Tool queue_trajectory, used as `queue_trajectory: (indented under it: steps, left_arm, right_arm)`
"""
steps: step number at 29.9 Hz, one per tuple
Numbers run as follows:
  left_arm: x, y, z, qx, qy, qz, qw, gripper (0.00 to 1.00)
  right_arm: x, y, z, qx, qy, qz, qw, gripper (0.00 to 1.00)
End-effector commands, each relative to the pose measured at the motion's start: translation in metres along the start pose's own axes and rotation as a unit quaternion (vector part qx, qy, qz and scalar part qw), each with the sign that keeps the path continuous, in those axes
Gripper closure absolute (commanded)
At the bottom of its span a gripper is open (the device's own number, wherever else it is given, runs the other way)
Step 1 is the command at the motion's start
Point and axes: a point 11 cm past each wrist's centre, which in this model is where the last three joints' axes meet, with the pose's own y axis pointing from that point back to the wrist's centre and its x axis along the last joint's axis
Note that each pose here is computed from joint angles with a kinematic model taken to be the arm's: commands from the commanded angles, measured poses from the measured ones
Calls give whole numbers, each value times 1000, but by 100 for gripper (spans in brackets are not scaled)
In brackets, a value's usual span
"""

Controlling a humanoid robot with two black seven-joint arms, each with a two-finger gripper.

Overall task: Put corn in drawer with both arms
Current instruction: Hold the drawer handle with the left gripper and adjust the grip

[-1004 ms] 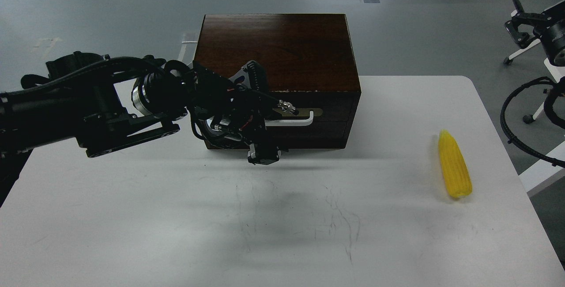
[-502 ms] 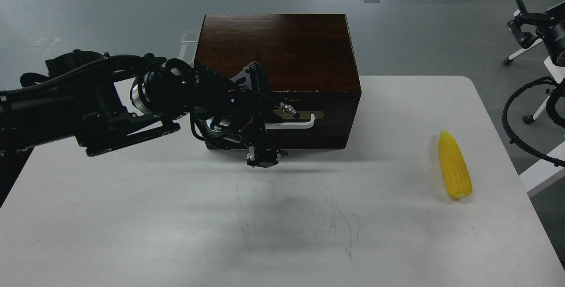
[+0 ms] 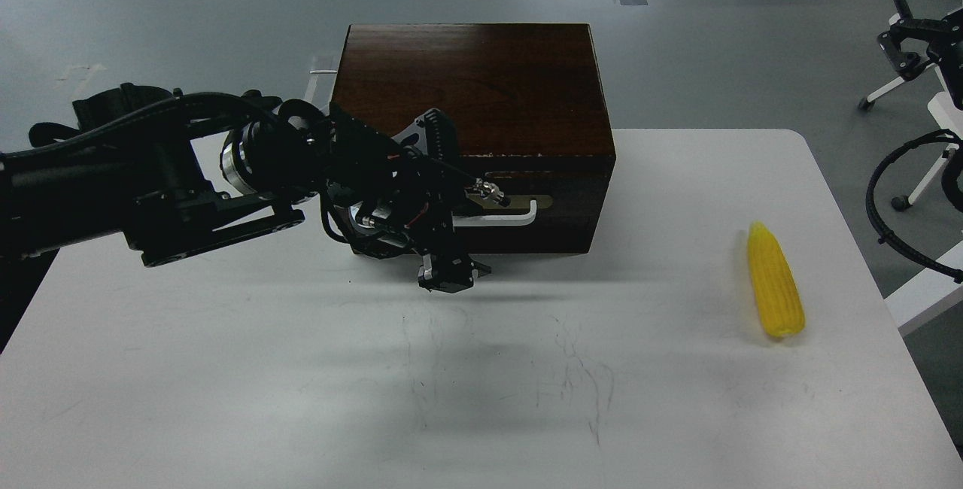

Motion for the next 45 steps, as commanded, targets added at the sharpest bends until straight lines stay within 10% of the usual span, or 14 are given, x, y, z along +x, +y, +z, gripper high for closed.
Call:
queue_trajectory:
  steps: [1,45]
  left_arm:
    - [7,1,8,-11,-11,7,1000,20]
    - [-1,3,-5,2,2,-12,1000,20]
  right_arm:
    - [1,0,-1,0,1,0,1000,0]
    - [1,1,-1,1,1,2,1000,0]
